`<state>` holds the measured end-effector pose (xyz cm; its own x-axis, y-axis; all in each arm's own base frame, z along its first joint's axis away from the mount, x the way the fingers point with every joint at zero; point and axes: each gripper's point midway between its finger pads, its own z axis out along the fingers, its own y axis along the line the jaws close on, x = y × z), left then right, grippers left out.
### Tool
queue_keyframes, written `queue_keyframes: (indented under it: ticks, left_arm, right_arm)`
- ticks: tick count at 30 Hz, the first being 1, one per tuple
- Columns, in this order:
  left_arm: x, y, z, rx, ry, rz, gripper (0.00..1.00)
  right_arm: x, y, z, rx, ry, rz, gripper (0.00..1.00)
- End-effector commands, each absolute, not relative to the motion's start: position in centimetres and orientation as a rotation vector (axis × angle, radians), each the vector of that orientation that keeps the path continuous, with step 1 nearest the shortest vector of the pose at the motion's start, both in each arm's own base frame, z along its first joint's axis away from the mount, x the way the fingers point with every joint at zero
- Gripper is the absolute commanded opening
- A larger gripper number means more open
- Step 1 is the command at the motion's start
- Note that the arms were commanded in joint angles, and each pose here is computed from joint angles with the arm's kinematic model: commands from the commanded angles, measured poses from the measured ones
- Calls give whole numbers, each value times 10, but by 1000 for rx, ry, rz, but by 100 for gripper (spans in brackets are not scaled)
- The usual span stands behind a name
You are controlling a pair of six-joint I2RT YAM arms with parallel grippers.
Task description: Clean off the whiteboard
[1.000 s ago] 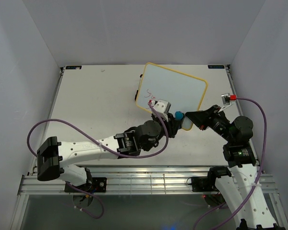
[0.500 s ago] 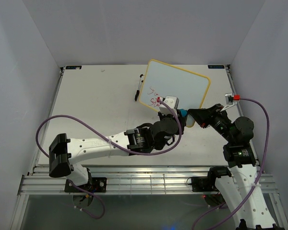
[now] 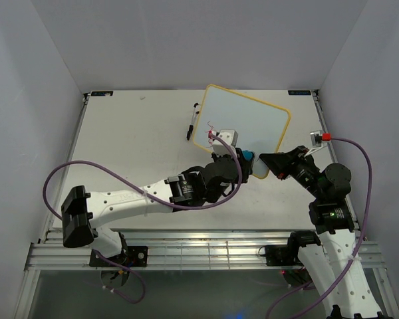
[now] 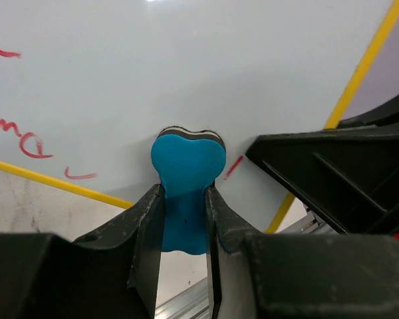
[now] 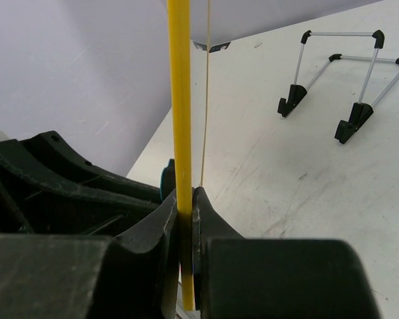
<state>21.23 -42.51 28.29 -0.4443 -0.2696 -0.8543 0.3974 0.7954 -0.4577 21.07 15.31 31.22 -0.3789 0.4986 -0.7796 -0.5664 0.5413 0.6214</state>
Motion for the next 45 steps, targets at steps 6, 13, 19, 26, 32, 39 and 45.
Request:
queue_keyframes:
  ticks: [6, 13, 19, 26, 32, 39, 45]
  left_arm:
    - [254, -371, 239, 69, 1955, -548, 0]
    - [236, -408, 245, 189, 1958, -706, 0]
    - [203, -459, 246, 449, 1976, -755, 0]
    - [184, -467, 237, 554, 2088, -774, 0]
    - [173, -470, 229, 606, 2163, -784, 0]
    - [164, -475, 224, 627, 2199, -827, 0]
    - [164, -464, 207, 596, 2265, -757, 0]
  right_arm:
    - [137, 177, 400, -407, 1297, 1314, 8]
    - [143, 177, 395, -391, 1307, 1304, 8]
    - [150, 173, 396, -380, 1321, 1239, 8]
    - [154, 172, 392, -368, 1331, 1222, 8]
    - [157, 171, 398, -365, 1319, 1216, 8]
    - [160, 170, 400, -357, 1309, 1202, 8]
    - [161, 168, 406, -344, 1290, 1192, 8]
